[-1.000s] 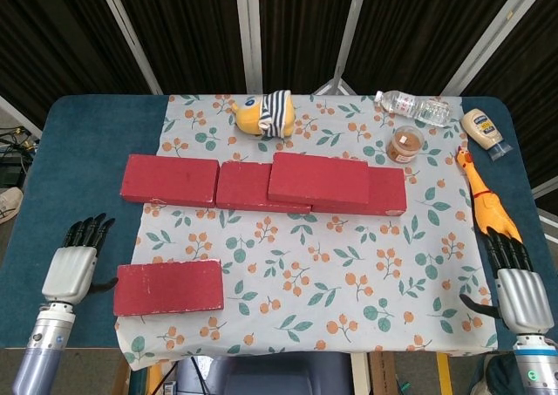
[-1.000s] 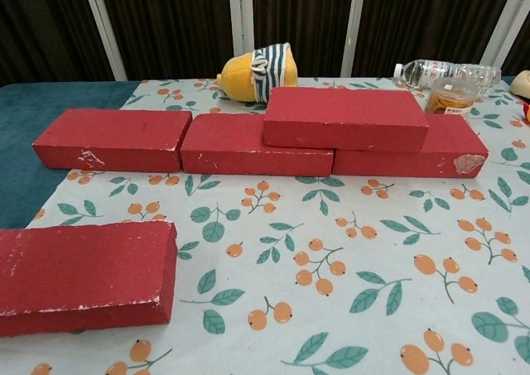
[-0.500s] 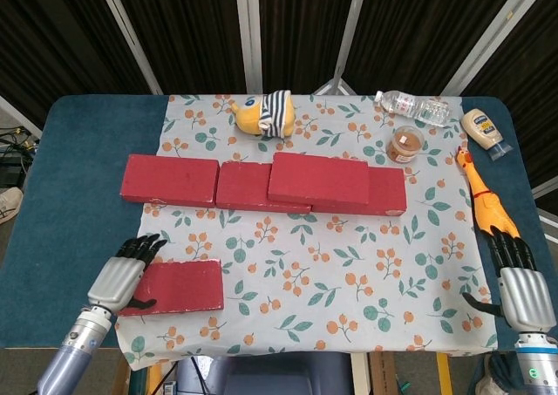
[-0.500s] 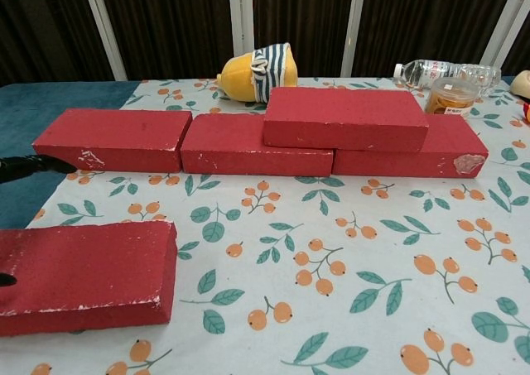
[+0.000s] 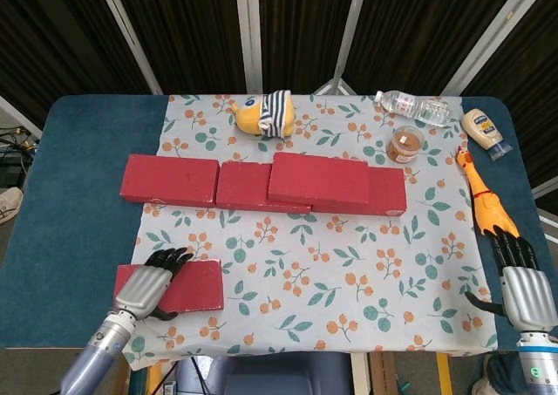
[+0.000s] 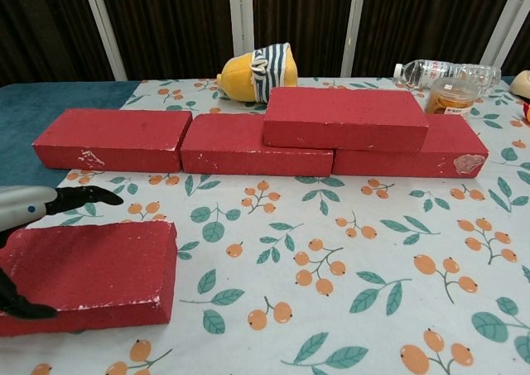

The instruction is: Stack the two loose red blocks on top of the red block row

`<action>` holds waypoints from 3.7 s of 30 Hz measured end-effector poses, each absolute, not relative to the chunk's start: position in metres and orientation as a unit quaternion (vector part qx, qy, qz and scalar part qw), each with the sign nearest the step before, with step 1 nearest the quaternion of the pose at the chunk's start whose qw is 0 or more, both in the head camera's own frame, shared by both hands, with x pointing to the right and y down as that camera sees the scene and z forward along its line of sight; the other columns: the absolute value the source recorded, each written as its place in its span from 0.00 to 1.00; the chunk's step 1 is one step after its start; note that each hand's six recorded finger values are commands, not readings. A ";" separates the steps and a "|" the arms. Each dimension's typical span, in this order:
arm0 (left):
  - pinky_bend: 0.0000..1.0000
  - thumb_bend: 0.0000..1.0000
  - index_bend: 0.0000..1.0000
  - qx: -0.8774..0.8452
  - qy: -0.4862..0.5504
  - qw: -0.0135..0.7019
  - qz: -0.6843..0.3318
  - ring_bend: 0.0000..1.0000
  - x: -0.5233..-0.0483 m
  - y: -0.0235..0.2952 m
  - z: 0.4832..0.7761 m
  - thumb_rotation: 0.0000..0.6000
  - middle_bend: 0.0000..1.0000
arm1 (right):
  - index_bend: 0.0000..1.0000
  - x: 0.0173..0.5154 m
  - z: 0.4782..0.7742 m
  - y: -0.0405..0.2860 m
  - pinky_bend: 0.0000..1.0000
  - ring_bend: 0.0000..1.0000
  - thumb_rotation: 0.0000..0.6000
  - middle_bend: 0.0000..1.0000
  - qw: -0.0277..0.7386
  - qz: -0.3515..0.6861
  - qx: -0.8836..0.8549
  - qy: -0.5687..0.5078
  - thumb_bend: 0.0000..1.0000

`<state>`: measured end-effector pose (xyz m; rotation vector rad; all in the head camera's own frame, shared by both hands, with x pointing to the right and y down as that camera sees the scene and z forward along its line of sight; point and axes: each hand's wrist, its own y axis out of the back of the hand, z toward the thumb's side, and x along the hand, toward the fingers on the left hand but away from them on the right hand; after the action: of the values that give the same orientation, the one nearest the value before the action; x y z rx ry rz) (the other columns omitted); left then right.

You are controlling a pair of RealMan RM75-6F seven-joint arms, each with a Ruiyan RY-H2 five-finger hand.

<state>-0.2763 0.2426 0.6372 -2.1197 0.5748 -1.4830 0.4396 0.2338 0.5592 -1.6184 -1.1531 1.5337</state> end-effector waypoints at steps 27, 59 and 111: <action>0.09 0.00 0.00 -0.743 0.196 0.266 -0.582 0.00 -0.284 0.251 0.650 1.00 0.00 | 0.00 0.442 0.563 0.233 0.00 0.00 1.00 0.00 0.304 0.589 -0.609 -0.435 0.10; 0.32 0.00 0.28 -0.701 0.235 0.302 -0.602 0.28 -0.296 0.206 0.637 1.00 0.38 | 0.00 0.443 0.570 0.232 0.00 0.00 1.00 0.00 0.297 0.604 -0.602 -0.429 0.10; 0.25 0.00 0.24 -0.711 0.178 0.384 -0.562 0.27 -0.236 -0.041 0.677 1.00 0.34 | 0.00 0.459 0.594 0.224 0.00 0.00 1.00 0.00 0.279 0.664 -0.551 -0.420 0.10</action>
<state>-0.2363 -0.0412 0.6771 -1.8109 0.4534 -1.4318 0.4590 0.2238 0.5936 -1.4790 -1.1276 1.7811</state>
